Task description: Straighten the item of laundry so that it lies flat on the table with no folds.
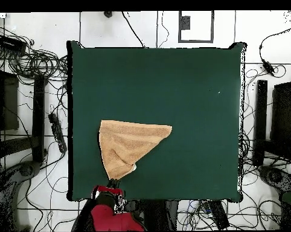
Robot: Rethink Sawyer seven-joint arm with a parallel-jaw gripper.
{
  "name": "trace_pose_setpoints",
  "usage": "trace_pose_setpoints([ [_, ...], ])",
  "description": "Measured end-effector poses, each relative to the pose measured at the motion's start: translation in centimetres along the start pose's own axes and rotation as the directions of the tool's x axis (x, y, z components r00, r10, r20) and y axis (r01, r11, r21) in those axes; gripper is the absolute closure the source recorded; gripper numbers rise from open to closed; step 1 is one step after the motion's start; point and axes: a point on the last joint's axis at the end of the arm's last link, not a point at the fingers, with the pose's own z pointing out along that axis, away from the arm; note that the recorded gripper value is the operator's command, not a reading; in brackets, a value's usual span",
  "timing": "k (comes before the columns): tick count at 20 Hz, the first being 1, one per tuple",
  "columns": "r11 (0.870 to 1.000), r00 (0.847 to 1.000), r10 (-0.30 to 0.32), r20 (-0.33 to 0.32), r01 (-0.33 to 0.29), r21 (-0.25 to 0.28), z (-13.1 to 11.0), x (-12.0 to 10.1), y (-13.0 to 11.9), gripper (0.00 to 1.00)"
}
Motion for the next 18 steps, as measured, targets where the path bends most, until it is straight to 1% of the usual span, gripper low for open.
trace_pose_setpoints([
  [8, 0.999, 0.999, -0.046, -0.014, 0.046, -0.002, 1.4, -0.3, -1.3, 1.00],
  [13, 0.998, 0.998, -0.063, -0.003, 0.063, -0.005, 2.5, -1.7, -2.3, 1.00],
  [18, 0.998, 0.998, -0.068, 0.012, 0.068, -0.006, 3.7, -3.2, -2.7, 1.00],
])
